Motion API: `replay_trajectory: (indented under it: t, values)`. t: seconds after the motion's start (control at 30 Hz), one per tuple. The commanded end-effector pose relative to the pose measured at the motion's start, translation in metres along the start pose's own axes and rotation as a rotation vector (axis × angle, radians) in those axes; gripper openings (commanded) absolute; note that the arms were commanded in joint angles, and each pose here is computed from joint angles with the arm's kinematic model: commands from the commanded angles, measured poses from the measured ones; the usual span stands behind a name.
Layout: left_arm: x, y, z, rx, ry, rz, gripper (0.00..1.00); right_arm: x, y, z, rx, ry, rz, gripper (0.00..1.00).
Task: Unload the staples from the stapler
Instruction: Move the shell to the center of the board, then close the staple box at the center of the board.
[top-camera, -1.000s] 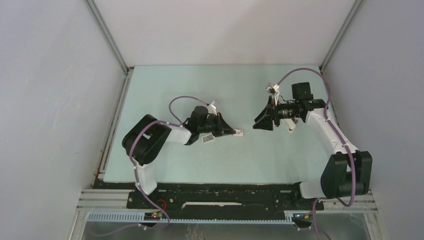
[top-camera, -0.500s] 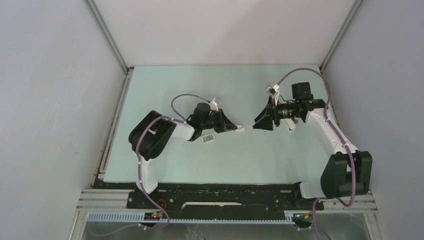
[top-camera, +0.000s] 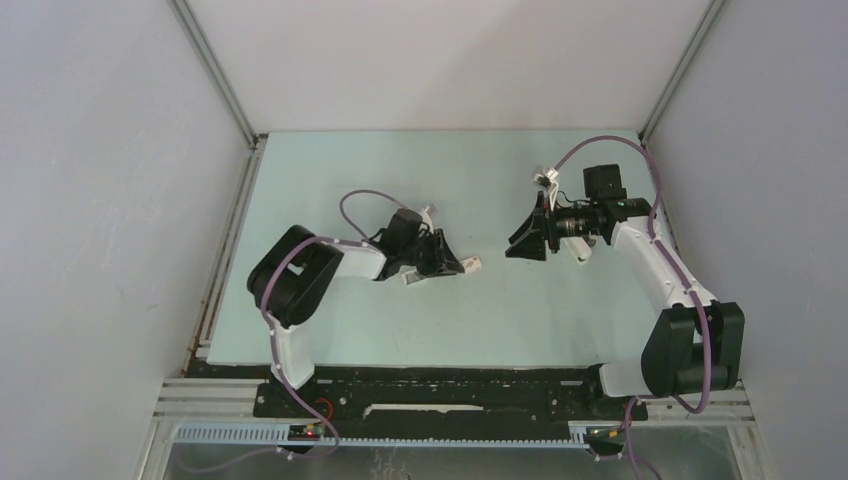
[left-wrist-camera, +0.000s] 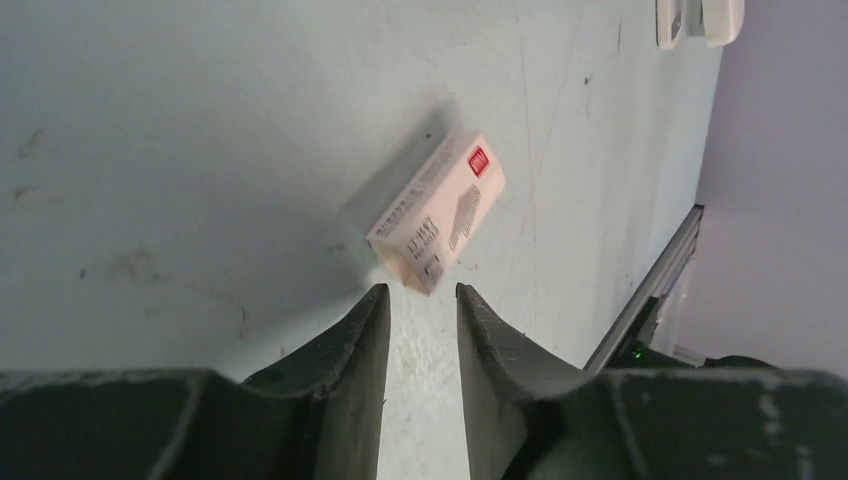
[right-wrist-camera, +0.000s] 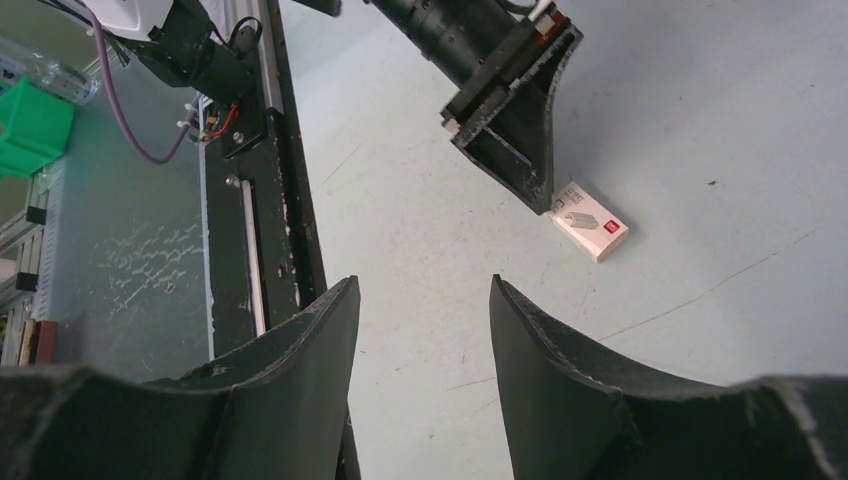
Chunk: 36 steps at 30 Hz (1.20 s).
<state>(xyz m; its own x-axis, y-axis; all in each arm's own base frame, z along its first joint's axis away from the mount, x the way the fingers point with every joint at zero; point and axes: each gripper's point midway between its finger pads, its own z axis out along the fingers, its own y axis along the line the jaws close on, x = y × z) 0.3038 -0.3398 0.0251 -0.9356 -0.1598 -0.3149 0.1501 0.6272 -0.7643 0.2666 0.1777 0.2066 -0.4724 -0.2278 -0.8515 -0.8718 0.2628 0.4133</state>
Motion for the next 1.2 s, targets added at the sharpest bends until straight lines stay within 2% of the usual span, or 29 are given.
replay_trajectory:
  t: [0.0,0.23,0.37,0.43,0.47,0.5,0.57,0.67,0.73,0.8,0.83,1.0,1.1,1.17]
  values:
    - [-0.022,-0.02,-0.036,-0.052,-0.071,0.148,0.38,-0.006,0.004,-0.002,0.0,-0.014,-0.057,0.6]
    - [-0.02,-0.037,-0.085,-0.069,-0.122,0.297,0.4,-0.006,0.006,0.002,0.005,0.013,-0.098,0.59]
    - [-0.025,-0.033,-0.121,-0.147,-0.208,0.41,0.41,-0.003,0.02,0.009,-0.058,0.061,-0.226,0.63]
    - [-0.029,-0.029,-0.137,-0.187,-0.266,0.462,0.42,0.007,0.031,0.013,-0.119,0.105,-0.355,0.75]
    - [-0.031,-0.026,-0.144,-0.205,-0.29,0.49,0.44,0.013,0.035,0.016,-0.148,0.131,-0.416,0.91]
    - [-0.032,-0.024,-0.151,-0.22,-0.314,0.513,0.45,0.02,0.038,0.019,-0.177,0.155,-0.469,0.98]
    - [-0.035,-0.021,-0.163,-0.246,-0.359,0.554,0.48,0.034,0.043,0.023,-0.245,0.198,-0.542,1.0]
    - [-0.041,-0.016,-0.181,-0.293,-0.443,0.612,0.61,0.053,0.046,0.03,-0.315,0.301,-0.589,1.0]
    - [-0.047,-0.008,-0.19,-0.334,-0.499,0.633,0.76,0.061,0.046,0.035,-0.339,0.363,-0.609,1.0]
    - [-0.046,-0.004,-0.192,-0.326,-0.535,0.634,0.97,0.062,0.047,0.042,-0.342,0.389,-0.633,1.0]
    - [-0.045,-0.001,-0.192,-0.319,-0.539,0.622,0.99,0.062,0.047,0.044,-0.339,0.391,-0.639,1.0]
    - [-0.036,0.007,-0.182,-0.235,-0.481,0.62,1.0,0.058,0.044,0.052,-0.328,0.375,-0.613,1.0]
    - [-0.037,-0.002,-0.183,-0.183,-0.518,0.667,1.0,0.061,0.045,0.055,-0.339,0.373,-0.572,1.0]
    - [-0.04,-0.015,-0.194,-0.133,-0.596,0.719,1.0,0.062,0.045,0.055,-0.338,0.376,-0.559,1.0]
